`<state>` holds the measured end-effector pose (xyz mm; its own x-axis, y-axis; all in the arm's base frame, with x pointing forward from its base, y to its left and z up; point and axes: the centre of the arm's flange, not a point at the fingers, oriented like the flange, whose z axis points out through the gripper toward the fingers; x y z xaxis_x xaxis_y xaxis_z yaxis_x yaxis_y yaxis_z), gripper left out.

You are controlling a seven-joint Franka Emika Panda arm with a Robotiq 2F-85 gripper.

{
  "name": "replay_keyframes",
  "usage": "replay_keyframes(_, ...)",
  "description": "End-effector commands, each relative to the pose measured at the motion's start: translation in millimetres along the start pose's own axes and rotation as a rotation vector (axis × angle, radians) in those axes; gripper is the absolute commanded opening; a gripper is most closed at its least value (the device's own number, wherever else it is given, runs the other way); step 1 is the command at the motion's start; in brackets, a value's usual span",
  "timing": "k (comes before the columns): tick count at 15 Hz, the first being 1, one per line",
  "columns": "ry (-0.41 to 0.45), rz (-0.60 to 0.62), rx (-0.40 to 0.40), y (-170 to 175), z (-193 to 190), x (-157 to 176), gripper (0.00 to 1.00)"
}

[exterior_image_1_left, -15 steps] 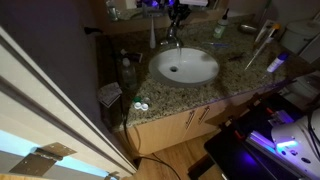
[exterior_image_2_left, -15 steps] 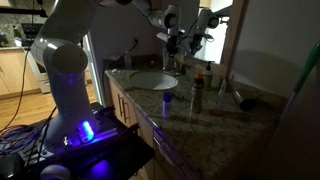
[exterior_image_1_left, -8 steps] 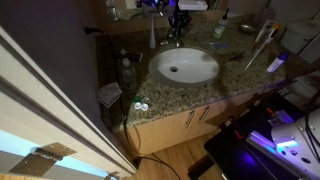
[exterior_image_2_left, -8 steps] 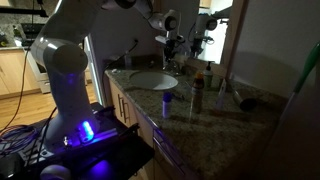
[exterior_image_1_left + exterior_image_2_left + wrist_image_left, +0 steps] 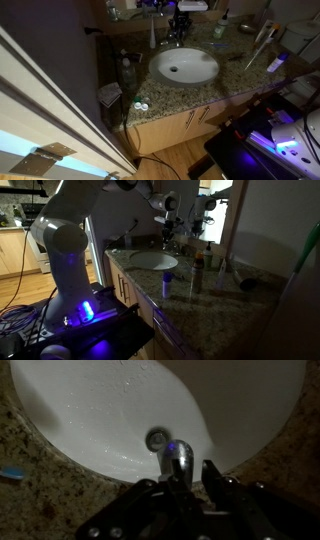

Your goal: Open the tap, wet the toothbrush, put it back and close the tap

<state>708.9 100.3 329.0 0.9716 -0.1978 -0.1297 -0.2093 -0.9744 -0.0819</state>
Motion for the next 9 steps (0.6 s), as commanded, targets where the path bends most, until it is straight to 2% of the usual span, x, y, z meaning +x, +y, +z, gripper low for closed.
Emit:
replay_keyframes(1, -0.007, -0.025, -0.006, -2.0, 7.3, 6.0, 0.6)
replay_keyframes(4, 0.027, -0.015, 0.032, -3.6, 13.6, 7.6, 0.81)
replay_keyframes(6, 0.117, -0.039, 0.084, -5.6, 17.6, 14.2, 0.95)
replay_keyframes(7, 0.165, -0.058, 0.129, -8.3, 17.9, 19.0, 0.99)
replay_keyframes(8, 0.11, -0.017, 0.063, -8.3, 7.0, 14.9, 0.84)
replay_keyframes(9, 0.143, -0.026, 0.085, -11.2, 7.5, 18.6, 0.9)
